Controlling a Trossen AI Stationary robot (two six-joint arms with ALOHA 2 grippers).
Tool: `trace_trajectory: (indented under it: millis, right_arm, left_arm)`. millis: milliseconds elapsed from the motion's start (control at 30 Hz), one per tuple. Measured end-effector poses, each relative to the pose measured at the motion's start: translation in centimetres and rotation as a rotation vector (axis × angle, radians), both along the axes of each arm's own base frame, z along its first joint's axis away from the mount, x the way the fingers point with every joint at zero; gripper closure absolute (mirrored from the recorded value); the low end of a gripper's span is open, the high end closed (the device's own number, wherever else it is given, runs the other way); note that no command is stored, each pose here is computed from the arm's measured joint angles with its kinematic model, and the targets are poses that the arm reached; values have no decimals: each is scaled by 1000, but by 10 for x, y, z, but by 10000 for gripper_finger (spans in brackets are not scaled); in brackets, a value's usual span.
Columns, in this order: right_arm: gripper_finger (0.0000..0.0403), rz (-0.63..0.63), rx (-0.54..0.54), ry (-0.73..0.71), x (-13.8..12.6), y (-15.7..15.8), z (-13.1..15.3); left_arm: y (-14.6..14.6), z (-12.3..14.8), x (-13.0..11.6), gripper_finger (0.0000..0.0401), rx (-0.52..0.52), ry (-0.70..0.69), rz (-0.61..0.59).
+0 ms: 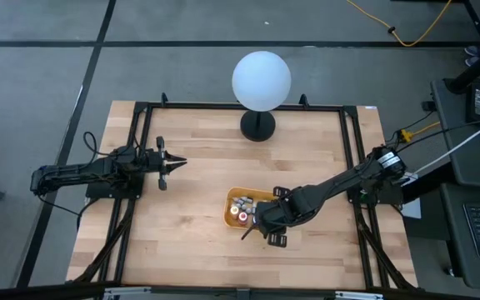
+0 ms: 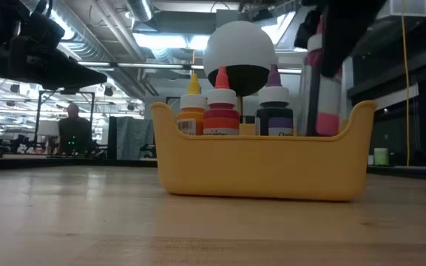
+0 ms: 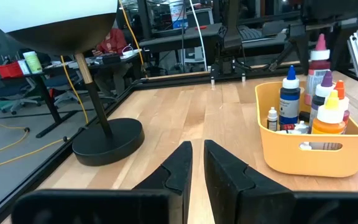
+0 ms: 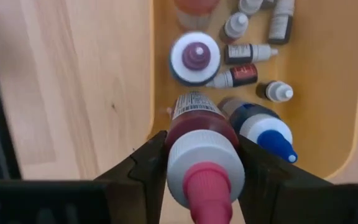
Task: Pick & Place food coloring
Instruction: Put the large pink food coloring bottle into the yellow bin, then return to Home Position
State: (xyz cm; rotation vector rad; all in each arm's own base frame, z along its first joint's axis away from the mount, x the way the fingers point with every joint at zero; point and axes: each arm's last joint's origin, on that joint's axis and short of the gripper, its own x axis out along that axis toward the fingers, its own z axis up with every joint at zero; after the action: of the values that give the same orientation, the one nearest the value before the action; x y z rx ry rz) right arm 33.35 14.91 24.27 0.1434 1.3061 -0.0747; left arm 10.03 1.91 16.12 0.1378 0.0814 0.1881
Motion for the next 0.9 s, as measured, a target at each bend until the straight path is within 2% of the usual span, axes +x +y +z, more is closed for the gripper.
trace_trajectory:
  millis: [333,500,900]
  right_arm:
    - [246,3,19,26,-1,-7,-22]
    - [247,8,21,22,-1,-7,-23]
    - [194,10,21,19,-1,-7,-23]
  left_arm:
    - [0,0,0,365,0,0,0]
    - [0,0,0,364,0,0,0]
    - [0,0,0,365,0,0,0]
